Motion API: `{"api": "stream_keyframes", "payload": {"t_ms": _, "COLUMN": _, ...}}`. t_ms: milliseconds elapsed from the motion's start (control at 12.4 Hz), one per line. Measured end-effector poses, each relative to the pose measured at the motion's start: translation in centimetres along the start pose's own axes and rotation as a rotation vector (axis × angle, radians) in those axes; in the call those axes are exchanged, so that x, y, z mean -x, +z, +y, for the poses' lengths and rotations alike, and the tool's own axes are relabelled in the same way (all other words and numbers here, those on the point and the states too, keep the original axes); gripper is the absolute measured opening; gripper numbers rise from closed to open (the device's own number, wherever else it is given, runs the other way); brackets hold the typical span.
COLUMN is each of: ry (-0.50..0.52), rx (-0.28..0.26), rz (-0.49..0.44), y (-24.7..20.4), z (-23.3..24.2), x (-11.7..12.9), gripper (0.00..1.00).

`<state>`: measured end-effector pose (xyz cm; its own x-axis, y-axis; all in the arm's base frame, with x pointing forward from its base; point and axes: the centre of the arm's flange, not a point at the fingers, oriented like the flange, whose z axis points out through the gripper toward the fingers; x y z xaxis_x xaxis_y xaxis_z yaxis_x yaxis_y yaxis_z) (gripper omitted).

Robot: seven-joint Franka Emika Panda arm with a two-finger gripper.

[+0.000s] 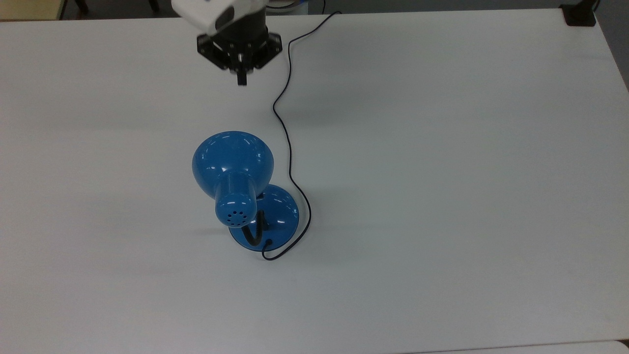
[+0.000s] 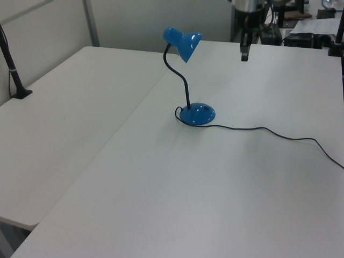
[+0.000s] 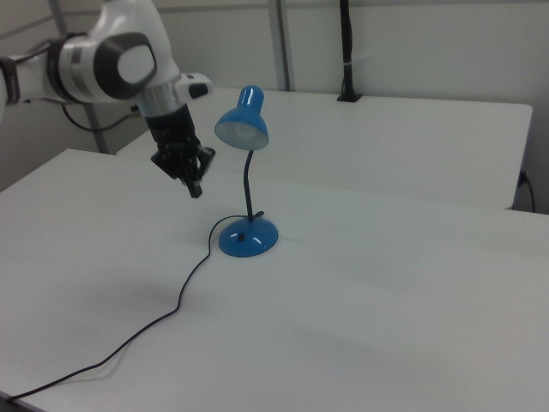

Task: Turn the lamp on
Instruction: 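Move the closed gripper down toward the switch on the blue lamp base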

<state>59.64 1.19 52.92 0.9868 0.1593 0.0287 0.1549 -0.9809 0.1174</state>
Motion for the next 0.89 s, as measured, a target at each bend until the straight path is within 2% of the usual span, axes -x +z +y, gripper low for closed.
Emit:
{"api": "stream_keyframes", "payload": {"t_ms": 486, "ry": -0.017, "rx": -0.013, "rz": 0.085, "y": 9.7, "z": -1.0, "x": -4.9, "gripper": 0.01}}
{"api": "stream_keyframes", "payload": {"t_ms": 890, "ry": -0.010, "rx": -0.031, "rz": 0.169, "y": 13.7, "z": -1.4, "x": -7.0, "gripper": 0.01}}
